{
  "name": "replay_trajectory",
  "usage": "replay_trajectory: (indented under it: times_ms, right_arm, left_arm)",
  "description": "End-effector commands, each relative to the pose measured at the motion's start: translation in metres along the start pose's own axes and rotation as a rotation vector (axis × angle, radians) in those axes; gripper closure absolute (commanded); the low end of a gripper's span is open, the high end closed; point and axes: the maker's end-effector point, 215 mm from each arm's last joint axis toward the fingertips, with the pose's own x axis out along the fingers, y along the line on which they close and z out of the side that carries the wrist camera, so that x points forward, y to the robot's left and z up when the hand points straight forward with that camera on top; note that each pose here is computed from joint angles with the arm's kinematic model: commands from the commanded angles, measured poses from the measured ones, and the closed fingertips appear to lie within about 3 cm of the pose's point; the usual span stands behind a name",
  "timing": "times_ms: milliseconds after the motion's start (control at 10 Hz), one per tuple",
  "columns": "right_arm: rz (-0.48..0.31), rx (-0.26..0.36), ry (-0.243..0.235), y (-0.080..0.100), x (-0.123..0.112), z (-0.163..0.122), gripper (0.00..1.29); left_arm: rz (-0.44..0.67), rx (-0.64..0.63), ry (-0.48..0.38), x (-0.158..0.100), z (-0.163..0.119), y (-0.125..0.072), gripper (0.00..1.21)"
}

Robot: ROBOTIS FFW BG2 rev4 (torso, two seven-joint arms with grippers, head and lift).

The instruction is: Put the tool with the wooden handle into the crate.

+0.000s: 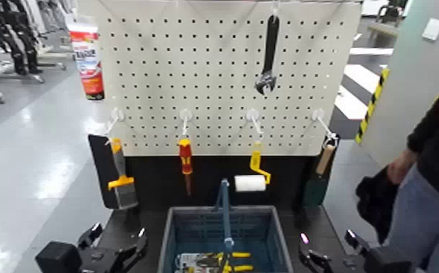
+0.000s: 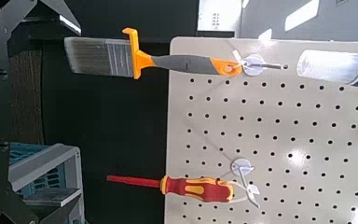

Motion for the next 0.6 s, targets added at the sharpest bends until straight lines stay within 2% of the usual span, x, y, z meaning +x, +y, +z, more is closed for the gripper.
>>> replay_trajectory:
  times_ms: [100, 400, 600]
  right_arm:
    - [0.002, 0.004, -0.001, 0.001, 0.002, 0.000, 0.13]
    - [0.000, 0.019, 0.000, 0.000, 0.002, -0.004, 0.13]
    - [-0.007, 0.024, -0.001, -0.009, 0.003, -0.002, 0.13]
  left_arm:
    - [-0.001, -0.005, 0.006, 0.001, -0.001, 0.001, 0.10]
    - [-0.008, -0.008, 0.012, 0.004, -0.003, 0.000, 0.10]
    - [-0.019, -0.009, 0.019, 0.005, -0.004, -0.002, 0.10]
